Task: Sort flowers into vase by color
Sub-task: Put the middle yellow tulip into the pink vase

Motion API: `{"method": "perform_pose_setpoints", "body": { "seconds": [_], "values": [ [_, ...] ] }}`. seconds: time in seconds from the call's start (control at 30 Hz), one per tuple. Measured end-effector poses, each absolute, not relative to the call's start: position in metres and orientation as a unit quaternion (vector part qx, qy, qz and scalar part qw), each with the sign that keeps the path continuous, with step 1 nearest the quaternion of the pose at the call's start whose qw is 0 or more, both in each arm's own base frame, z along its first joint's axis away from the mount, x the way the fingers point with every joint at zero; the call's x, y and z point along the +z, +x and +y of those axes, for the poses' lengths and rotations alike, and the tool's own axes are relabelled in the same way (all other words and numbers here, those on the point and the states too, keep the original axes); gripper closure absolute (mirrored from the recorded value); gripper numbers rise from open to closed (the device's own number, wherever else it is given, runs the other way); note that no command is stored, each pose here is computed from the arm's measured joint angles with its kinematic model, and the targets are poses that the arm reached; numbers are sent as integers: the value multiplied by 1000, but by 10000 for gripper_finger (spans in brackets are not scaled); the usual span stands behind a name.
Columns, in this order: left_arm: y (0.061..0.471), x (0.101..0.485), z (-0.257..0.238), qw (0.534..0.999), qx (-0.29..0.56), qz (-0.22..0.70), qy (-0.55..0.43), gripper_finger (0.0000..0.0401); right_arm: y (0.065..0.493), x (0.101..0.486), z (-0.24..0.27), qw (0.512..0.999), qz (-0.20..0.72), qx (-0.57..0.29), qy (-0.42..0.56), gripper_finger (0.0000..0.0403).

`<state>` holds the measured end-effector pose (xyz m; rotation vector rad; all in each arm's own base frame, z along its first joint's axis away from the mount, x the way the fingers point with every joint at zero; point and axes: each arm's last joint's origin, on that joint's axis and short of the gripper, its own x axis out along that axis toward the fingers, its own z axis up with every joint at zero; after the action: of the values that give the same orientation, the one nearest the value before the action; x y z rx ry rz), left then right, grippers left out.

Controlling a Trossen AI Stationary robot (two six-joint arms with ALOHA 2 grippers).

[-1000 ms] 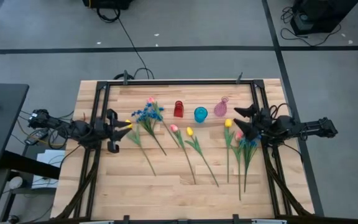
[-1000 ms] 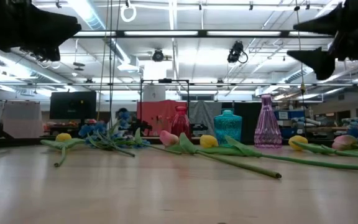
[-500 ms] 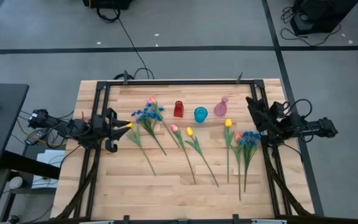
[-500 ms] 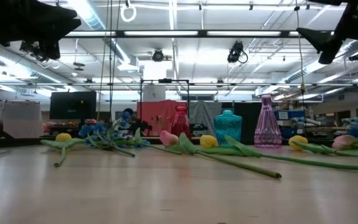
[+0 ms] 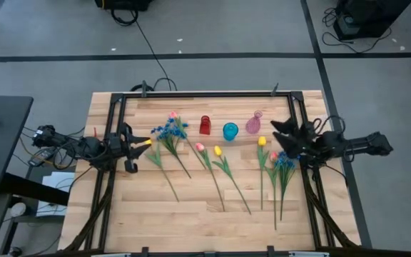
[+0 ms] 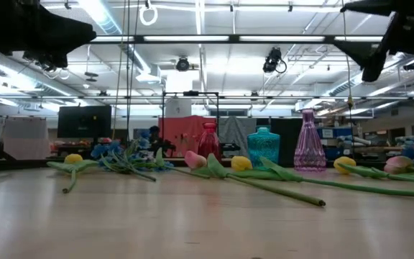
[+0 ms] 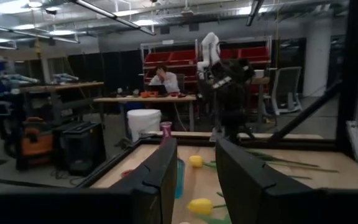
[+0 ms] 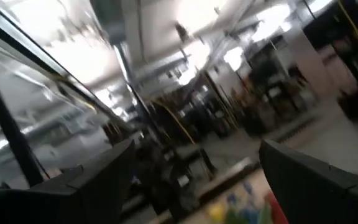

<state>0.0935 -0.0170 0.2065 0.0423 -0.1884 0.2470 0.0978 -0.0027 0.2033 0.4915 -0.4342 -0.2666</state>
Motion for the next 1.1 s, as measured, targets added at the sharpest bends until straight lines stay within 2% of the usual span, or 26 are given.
{"method": "perform_pose_setpoints", "body": {
  "seconds": [0.1, 0.23, 0.53, 0.8, 0.97, 1.1],
  "values": [
    [93, 207, -17, 987, 123, -97, 19, 286, 110, 200, -1, 945, -162, -140, 245, 59],
    [94, 206, -17, 988, 122, -97, 7, 286, 135, 215, 4, 955, -103, -141, 238, 79],
    [95, 199, -18, 989, 120, -85, 1, 286, 227, 259, 25, 975, 45, -149, 157, 116],
    [95, 198, -17, 989, 125, -80, 14, 286, 287, 276, 34, 967, 148, -167, 126, 137],
    [95, 195, -17, 988, 138, -63, 24, 286, 308, 275, 38, 957, 197, -176, 118, 151],
    [96, 193, -16, 987, 151, -52, 27, 286, 315, 273, 40, 927, 287, -192, 147, 162]
  ]
}}
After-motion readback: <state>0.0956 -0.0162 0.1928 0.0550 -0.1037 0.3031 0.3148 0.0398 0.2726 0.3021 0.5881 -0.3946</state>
